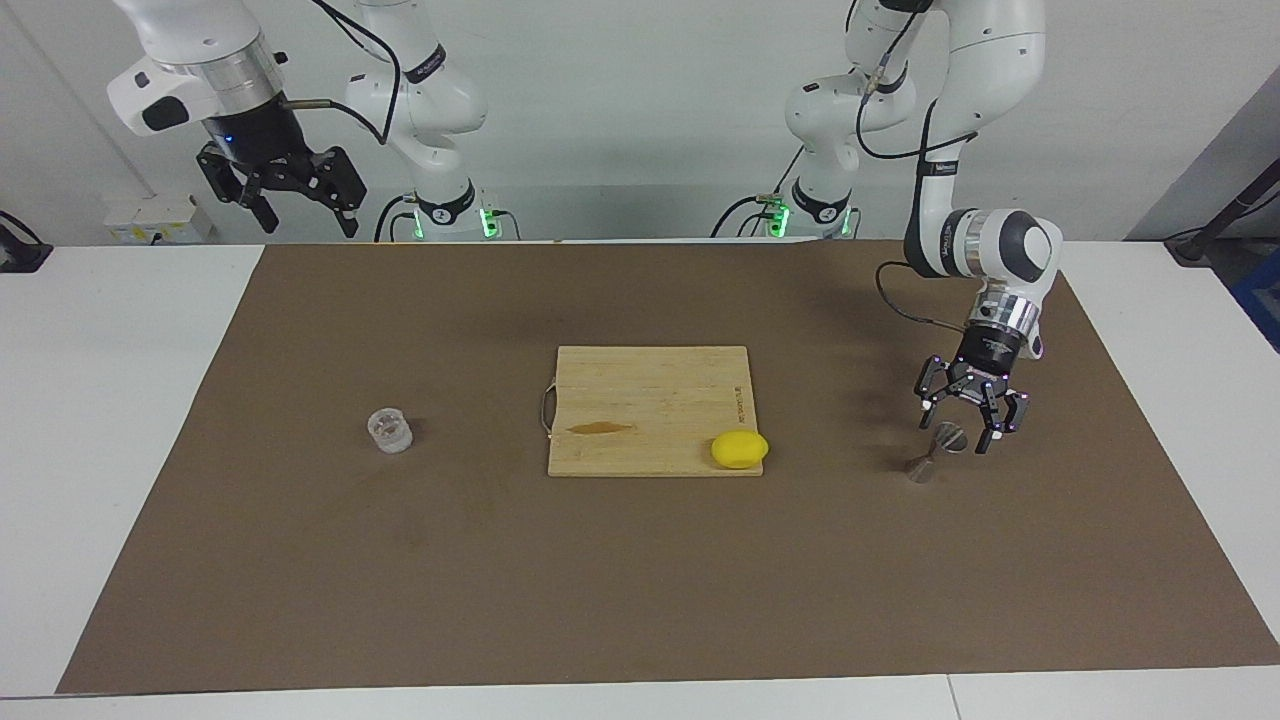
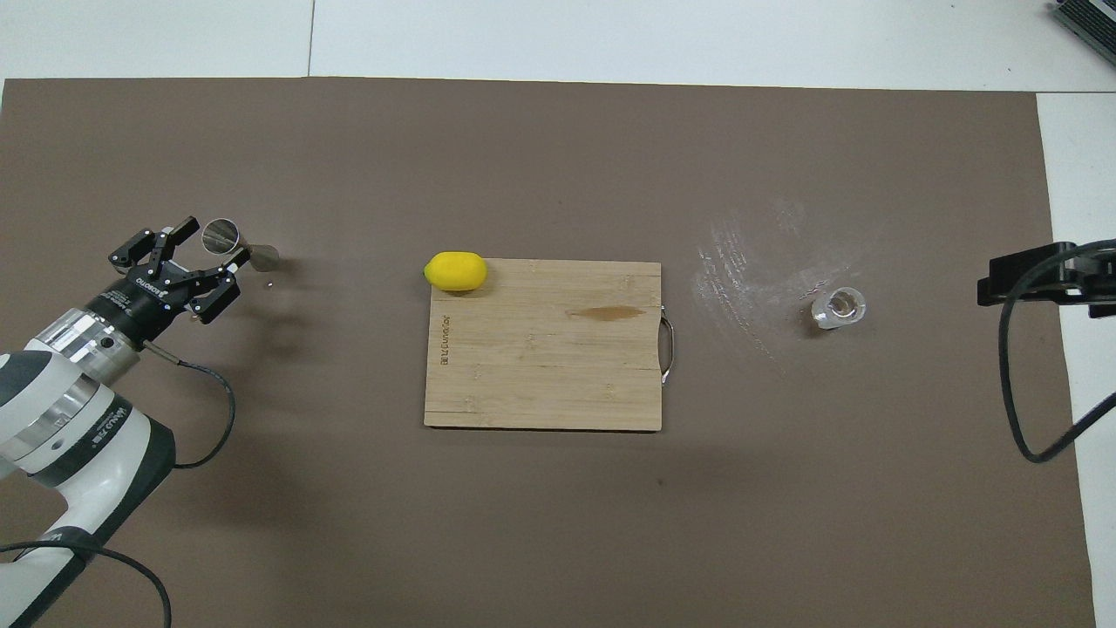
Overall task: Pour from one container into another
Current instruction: 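Close the left gripper around the small metal cup, then carry the metal cup with the left gripper over the wooden board, then set the metal cup on the board while the right gripper grasps the glass, then lift the glass with the right gripper while the left gripper withdraws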
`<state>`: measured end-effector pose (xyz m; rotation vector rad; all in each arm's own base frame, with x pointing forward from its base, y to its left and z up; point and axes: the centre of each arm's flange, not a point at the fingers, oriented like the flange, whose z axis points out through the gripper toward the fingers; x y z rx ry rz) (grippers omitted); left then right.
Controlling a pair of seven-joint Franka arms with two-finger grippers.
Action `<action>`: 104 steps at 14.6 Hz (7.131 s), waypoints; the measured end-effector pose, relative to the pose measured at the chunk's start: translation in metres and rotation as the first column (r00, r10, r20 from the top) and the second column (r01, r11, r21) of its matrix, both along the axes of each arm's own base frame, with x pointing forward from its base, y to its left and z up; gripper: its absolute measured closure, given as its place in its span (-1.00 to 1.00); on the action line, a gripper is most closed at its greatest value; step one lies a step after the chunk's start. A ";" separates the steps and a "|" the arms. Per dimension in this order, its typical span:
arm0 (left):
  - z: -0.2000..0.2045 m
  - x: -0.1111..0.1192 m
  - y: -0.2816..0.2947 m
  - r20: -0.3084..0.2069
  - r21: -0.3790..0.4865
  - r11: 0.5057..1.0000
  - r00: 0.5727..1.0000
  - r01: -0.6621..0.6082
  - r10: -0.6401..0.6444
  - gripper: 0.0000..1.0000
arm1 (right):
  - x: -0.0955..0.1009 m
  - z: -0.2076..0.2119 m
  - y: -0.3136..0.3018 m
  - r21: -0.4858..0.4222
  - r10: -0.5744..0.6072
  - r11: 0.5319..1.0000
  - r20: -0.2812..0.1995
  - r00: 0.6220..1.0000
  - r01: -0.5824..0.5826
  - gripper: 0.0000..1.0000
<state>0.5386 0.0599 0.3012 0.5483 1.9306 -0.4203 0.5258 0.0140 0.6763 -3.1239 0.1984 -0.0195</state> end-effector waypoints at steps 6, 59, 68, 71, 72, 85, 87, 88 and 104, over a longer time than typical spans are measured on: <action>-0.004 0.001 0.000 -0.003 -0.005 1.000 1.000 -0.007 0.007 -0.53 | 0.000 0.000 0.000 0.000 0.000 1.000 0.000 1.000 0.000 -1.00; 0.040 -0.040 -0.412 0.021 -0.138 0.852 0.861 0.505 -0.507 -0.01 | 0.059 -0.070 -0.024 0.074 -0.379 0.921 -0.053 0.924 0.382 -1.00; 0.025 -0.053 -0.434 0.009 -0.128 0.829 0.836 0.545 -0.548 -0.01 | 0.118 -0.226 -0.108 0.144 -0.801 0.471 -0.344 0.491 0.870 -1.00; 0.015 -0.052 -0.432 -0.004 -0.123 0.831 0.837 0.543 -0.548 -0.01 | 0.106 -0.263 -0.130 0.144 -0.826 0.284 -0.465 0.318 0.948 -1.00; 0.011 -0.052 -0.432 -0.008 -0.121 0.830 0.836 0.544 -0.549 -0.01 | 0.100 -0.278 -0.140 0.147 -0.823 0.228 -0.499 0.271 0.962 -1.00; 0.006 -0.057 -0.438 -0.006 -0.103 0.819 0.823 0.564 -0.568 -1.00 | 0.040 -0.445 -0.155 0.093 -0.692 -0.014 -0.720 0.057 0.996 -1.00; 0.016 -0.061 -0.443 0.015 -0.089 0.811 0.815 0.578 -0.579 -1.00 | 0.039 -0.445 -0.151 0.092 -0.688 -0.015 -0.723 0.057 0.996 -1.00; 0.027 -0.064 -0.446 0.032 -0.079 0.807 0.811 0.585 -0.584 -1.00 | 0.039 -0.445 -0.150 0.093 -0.686 -0.017 -0.726 0.056 0.996 -1.00; 0.118 0.039 -0.257 0.080 0.596 0.629 0.743 0.499 -0.664 -1.00 | 0.056 -0.420 -0.129 0.102 -0.671 -0.043 -0.740 0.047 0.994 -0.01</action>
